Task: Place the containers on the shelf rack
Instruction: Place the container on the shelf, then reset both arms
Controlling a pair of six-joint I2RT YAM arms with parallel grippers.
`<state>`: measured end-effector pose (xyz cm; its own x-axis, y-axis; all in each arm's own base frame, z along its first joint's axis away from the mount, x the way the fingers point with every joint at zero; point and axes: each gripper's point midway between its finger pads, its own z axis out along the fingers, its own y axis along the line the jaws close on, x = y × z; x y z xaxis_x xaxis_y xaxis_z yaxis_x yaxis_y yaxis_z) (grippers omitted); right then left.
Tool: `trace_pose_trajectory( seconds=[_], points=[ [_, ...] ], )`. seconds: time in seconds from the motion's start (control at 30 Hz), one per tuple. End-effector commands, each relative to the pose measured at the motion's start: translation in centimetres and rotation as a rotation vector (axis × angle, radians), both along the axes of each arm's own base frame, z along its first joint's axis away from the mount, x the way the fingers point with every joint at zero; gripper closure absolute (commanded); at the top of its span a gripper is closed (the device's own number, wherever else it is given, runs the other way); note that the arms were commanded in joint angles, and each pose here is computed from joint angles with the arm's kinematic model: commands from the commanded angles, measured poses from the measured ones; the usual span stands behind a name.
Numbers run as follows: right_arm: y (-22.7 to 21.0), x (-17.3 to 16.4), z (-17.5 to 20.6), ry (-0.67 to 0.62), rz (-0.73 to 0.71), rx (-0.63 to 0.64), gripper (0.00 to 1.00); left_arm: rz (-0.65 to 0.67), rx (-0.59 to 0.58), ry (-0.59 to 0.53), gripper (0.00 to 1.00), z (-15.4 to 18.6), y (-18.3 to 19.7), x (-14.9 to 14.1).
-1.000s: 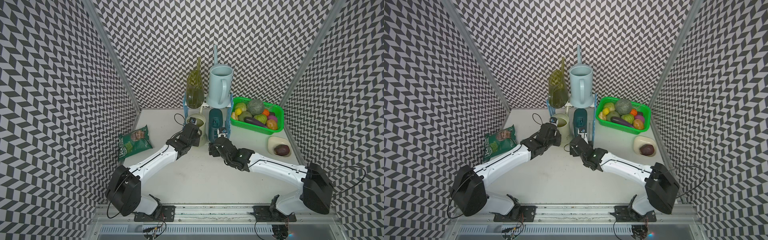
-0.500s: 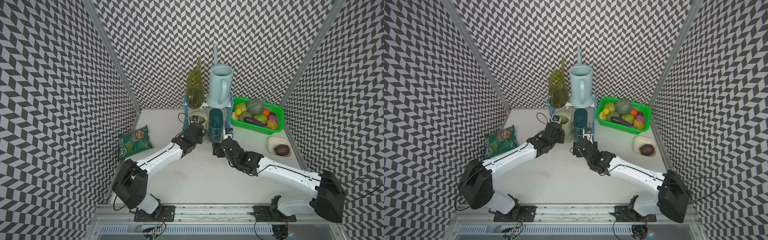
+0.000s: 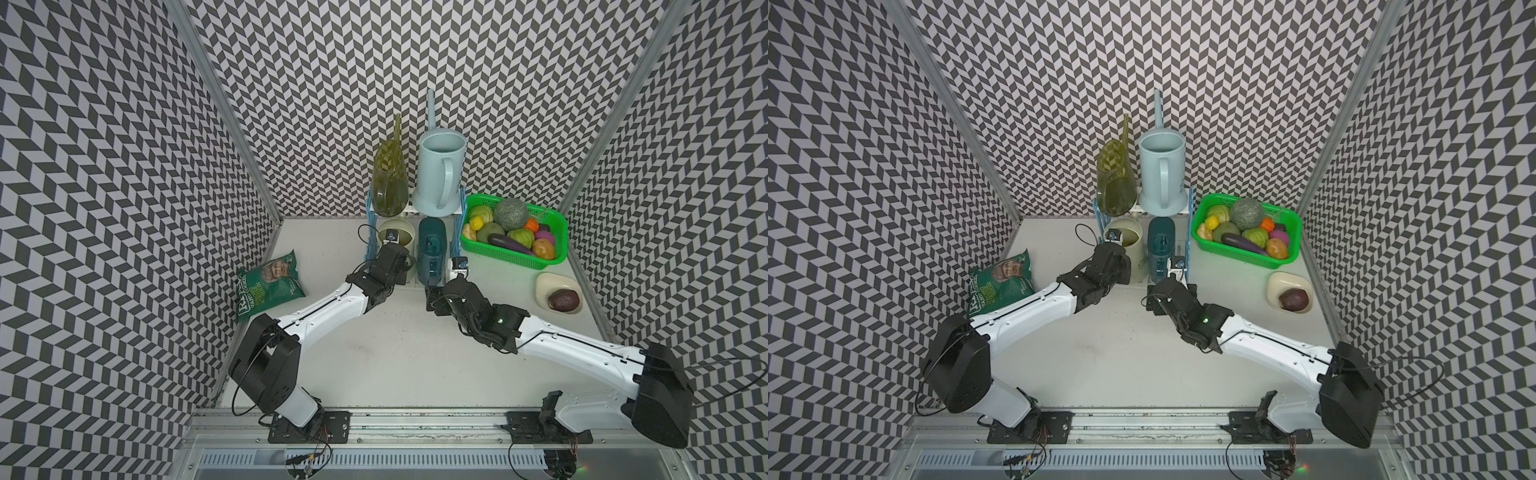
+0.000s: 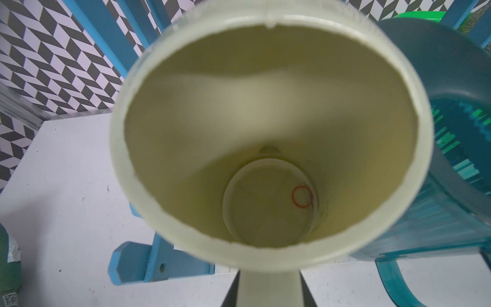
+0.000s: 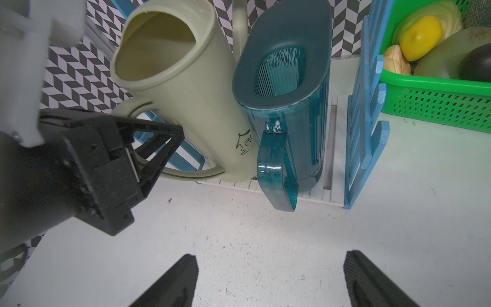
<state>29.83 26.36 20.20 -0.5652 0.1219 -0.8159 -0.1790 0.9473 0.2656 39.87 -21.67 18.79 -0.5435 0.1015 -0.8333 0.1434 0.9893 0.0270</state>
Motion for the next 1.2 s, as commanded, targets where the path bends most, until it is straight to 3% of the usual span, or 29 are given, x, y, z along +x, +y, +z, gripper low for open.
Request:
trace_pose_trajectory(
  seconds=[0.0, 0.3, 0.77, 1.07, 1.17],
  points=[
    [-0.3, 0.0, 1.9, -0.052, -0.021, 0.055, 0.11, -0.011, 0.021, 0.036, 0.79, -0.7, -0.1, -0.3],
    [-1.0, -0.1, 2.4, -0.069, -0.033, 0.064, 0.09, -0.025, 0.025, 0.049, 0.67, -0.6, -0.1, -0.8],
    [-2.1, -0.5, 4.0, -0.113, -0.045, 0.071, 0.06, -0.057, 0.033, 0.048, 0.61, 1.3, 0.8, -2.4],
    [-5.1, -0.1, 6.2, -0.240, -0.081, 0.060, 0.00, -0.119, 0.016, -0.072, 0.51, 6.3, 2.7, -5.2],
    [-7.2, 0.8, 6.4, -0.274, -0.106, 0.033, 0.01, -0.113, 0.019, -0.157, 0.40, 8.1, 4.2, -6.0]
  ],
)
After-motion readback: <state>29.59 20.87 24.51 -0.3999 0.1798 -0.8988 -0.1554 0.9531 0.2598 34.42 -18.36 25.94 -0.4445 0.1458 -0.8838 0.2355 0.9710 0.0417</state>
